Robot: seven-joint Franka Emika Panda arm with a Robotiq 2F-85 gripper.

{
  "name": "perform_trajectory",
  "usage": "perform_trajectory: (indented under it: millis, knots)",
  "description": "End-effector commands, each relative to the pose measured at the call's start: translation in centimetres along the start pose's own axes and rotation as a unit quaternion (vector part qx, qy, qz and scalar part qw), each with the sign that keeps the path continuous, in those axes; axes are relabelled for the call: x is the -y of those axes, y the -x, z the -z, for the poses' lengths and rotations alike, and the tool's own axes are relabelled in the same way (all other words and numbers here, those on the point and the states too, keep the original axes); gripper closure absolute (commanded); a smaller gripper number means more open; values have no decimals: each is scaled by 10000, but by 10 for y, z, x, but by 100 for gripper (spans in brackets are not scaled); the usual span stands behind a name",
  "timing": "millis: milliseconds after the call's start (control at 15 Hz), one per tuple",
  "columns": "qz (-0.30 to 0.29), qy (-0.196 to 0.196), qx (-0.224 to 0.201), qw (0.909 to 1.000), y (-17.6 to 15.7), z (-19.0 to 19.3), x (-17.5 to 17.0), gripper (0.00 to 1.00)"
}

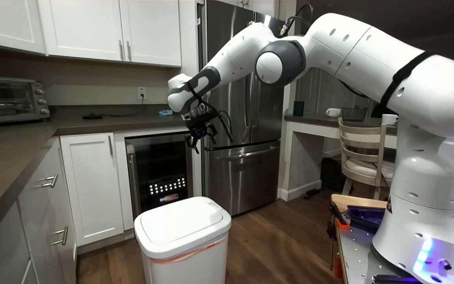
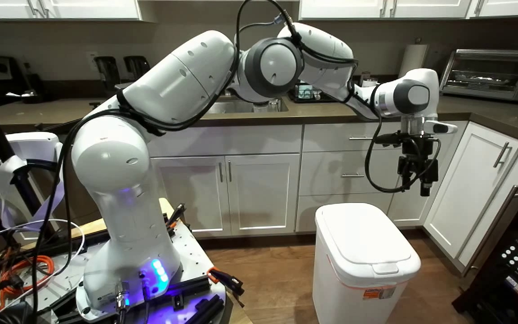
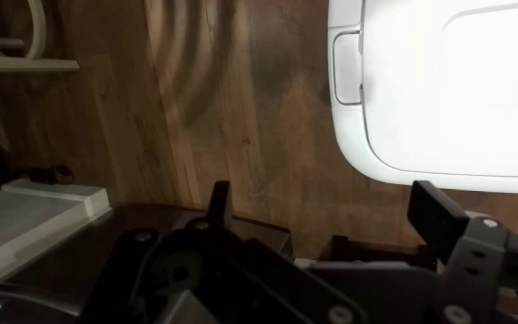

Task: Open the bin top

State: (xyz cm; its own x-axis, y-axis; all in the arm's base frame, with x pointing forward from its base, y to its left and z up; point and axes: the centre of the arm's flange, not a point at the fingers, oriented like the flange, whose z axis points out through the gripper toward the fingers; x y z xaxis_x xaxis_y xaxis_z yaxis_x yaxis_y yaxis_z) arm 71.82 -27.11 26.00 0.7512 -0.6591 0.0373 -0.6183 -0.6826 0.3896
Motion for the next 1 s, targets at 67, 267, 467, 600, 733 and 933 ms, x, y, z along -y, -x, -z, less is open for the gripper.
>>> perform_trajectory:
  millis: [67,267,467,600,733,933]
  knots:
    - [-747,-55,514,9959,-9,-6,-17,0]
    - [-1169,-285,846,9891,9,-23,-28,0]
    - [-1448,-590,1140,9811,22,-48,-37,0]
    - [-1264,-732,1259,9812,24,-70,-45,0]
    - [-1091,-849,1345,9812,22,-91,-53,0]
    - [-1064,-694,1307,9832,11,-101,-46,0]
